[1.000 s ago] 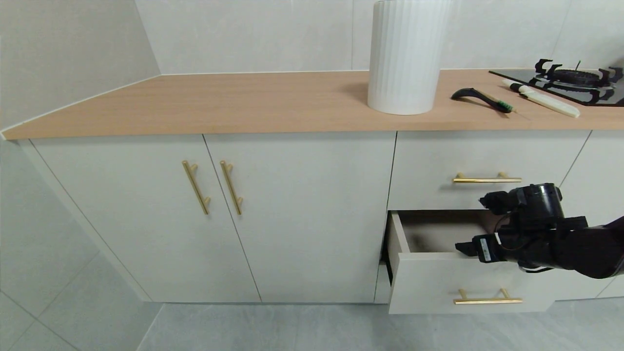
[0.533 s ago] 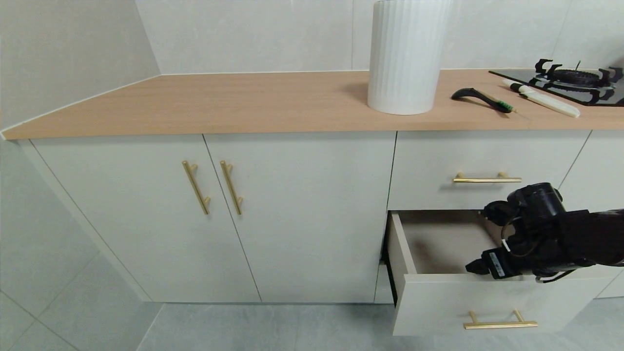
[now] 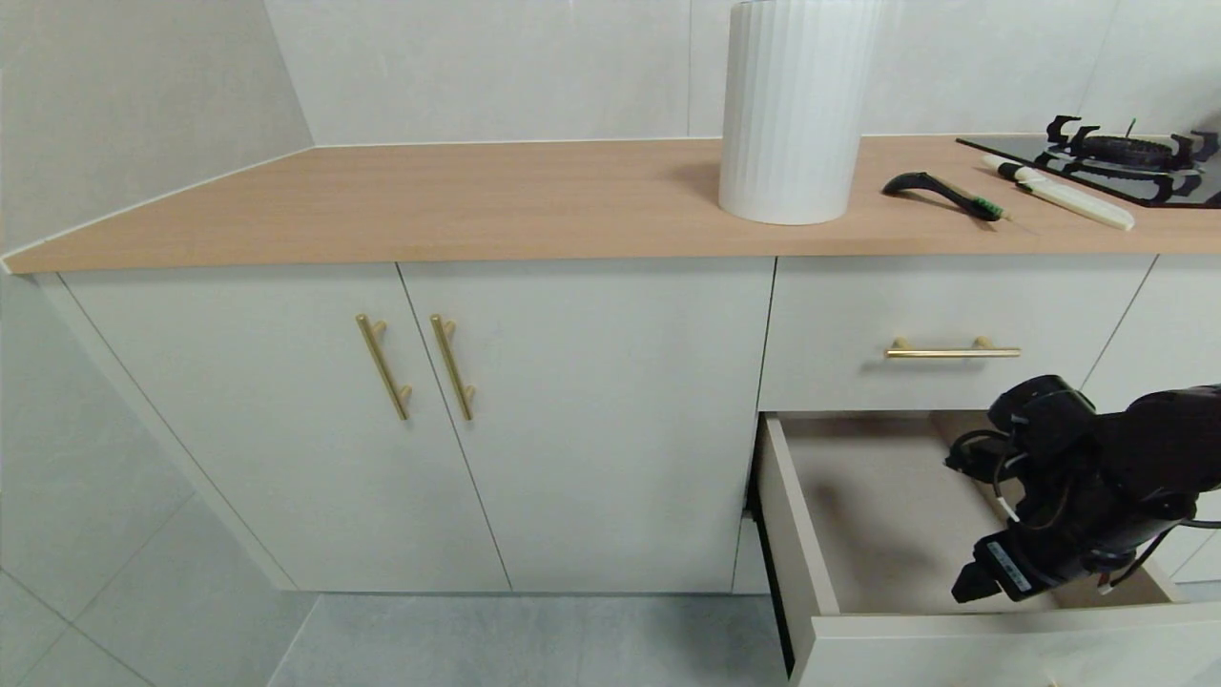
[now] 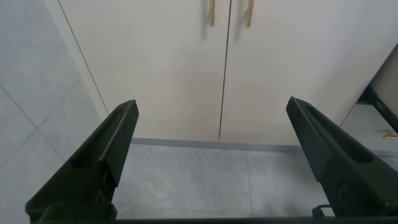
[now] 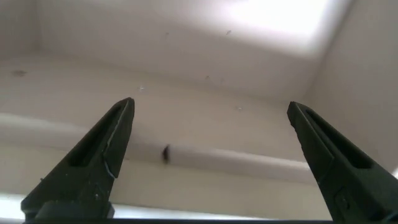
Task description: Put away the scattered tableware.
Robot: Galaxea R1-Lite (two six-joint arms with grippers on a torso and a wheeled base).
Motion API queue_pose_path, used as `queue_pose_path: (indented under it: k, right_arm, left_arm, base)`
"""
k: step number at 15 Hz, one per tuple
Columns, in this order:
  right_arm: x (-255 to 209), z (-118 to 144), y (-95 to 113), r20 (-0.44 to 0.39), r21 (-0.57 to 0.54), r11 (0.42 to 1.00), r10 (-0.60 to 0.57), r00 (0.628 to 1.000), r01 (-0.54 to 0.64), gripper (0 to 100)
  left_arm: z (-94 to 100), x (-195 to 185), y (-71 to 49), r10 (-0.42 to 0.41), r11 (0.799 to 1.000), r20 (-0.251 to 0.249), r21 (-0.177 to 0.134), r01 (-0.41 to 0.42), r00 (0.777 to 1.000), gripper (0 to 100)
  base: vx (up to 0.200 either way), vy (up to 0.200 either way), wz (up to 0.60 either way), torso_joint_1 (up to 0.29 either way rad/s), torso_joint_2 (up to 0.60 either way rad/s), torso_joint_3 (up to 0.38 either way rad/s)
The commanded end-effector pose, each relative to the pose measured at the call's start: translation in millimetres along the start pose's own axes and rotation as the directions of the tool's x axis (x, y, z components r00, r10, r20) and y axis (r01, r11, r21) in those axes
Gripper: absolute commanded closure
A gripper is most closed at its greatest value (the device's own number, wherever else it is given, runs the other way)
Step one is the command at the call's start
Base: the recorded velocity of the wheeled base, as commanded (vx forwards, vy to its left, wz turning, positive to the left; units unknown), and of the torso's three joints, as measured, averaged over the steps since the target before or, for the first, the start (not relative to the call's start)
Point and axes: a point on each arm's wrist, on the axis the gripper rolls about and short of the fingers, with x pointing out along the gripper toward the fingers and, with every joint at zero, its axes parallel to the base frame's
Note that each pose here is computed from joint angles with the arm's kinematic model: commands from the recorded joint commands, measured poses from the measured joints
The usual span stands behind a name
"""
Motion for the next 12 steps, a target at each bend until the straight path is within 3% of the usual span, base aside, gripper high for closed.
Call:
queue_pose_path:
  k: [1, 5, 12]
  right_arm:
    - [2.7, 0.2, 2.1, -0.022, -0.014, 1.0, -0.004, 1.0, 0.004, 0]
    - [7.0, -12.8, 13.1, -0.175, -0.105, 0.994, -0.024, 0.984, 0.006, 0]
    - [5.8, -24.4, 22.5, -0.306, -0.184, 0.983, -0.051, 0.951, -0.006, 0]
  left_arm:
    - [0.0, 0.0, 0.0, 0.001, 1.0, 0.0, 0.0, -0.001, 1.0, 0]
    - [0.0, 0.0, 0.0, 0.001, 1.0, 0.0, 0.0, -0.001, 1.0, 0]
    - [0.0, 0.0, 0.0, 0.001, 1.0, 0.0, 0.0, -0.001, 1.0, 0]
  base:
    - [0.0, 0.0, 0.0, 0.0, 0.0, 0.0]
    - [0.0, 0.0, 0.0, 0.0, 0.0, 0.0]
    - [0.0, 0.0, 0.0, 0.0, 0.0, 0.0]
